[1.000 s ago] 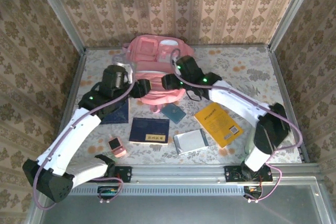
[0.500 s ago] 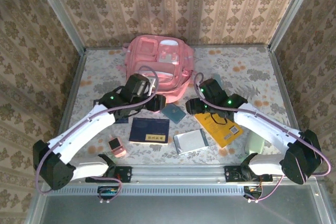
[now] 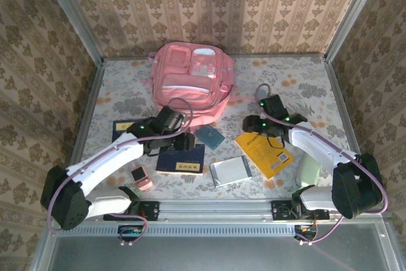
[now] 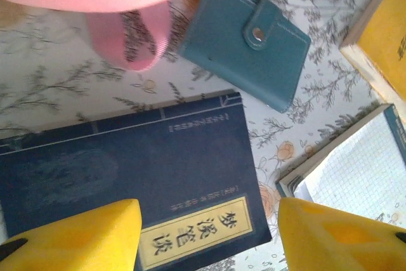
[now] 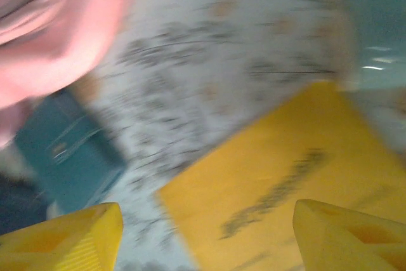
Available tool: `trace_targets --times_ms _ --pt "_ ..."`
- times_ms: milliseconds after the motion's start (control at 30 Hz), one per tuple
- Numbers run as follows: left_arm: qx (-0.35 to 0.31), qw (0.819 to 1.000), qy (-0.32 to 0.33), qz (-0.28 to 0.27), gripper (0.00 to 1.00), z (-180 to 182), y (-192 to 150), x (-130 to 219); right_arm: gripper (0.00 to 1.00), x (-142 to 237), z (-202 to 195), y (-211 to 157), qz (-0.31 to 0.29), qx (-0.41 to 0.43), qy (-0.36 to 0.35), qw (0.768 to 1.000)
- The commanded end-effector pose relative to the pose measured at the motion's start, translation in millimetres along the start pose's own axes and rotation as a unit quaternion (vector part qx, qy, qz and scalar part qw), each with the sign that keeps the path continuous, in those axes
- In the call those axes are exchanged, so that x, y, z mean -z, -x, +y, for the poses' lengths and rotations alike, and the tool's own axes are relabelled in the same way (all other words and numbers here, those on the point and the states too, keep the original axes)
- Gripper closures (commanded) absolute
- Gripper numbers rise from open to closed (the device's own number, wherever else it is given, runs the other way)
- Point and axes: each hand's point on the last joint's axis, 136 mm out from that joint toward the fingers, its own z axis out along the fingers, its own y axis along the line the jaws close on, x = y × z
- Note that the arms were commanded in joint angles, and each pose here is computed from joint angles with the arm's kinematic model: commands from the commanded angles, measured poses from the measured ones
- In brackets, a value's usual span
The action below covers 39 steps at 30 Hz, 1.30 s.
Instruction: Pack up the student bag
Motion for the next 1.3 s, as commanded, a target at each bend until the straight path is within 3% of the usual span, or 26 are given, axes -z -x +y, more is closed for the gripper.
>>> trace_targets --times_ms 0,100,200,433,867,1267 --pt "-0.040 0.999 -0.023 0.009 0.40 -32.0 12.6 -15.0 0.27 4.8 -28.4 3.9 -0.032 -0.064 -0.044 0.996" --pt "-0.080 0.996 -0.038 0.022 0.40 -68.4 27.3 -36.6 0.26 4.1 -65.6 1.2 -0.052 -0.111 -0.094 0.988" --pt "-0.093 0.991 -0.084 0.049 0.41 -108.9 35.2 -66.3 0.25 -3.3 -95.4 -4.3 -0.060 -0.171 -0.100 0.978" --pt "-0.098 0.973 -0.166 0.126 0.43 -163.8 37.6 -121.2 0.24 -18.9 -106.0 -9.9 -0.031 -0.199 -0.088 0.976" --pt "-0.132 0.942 -0.219 0.219 0.44 -194.2 0.3 -132.2 0.24 -0.4 -114.1 -19.5 -0.060 -0.202 -0.098 0.972" --pt "-0.129 0.929 -0.216 0.271 0.43 -205.0 -23.7 -145.3 0.24 3.5 -119.8 -18.7 -0.067 -0.213 -0.104 0.969"
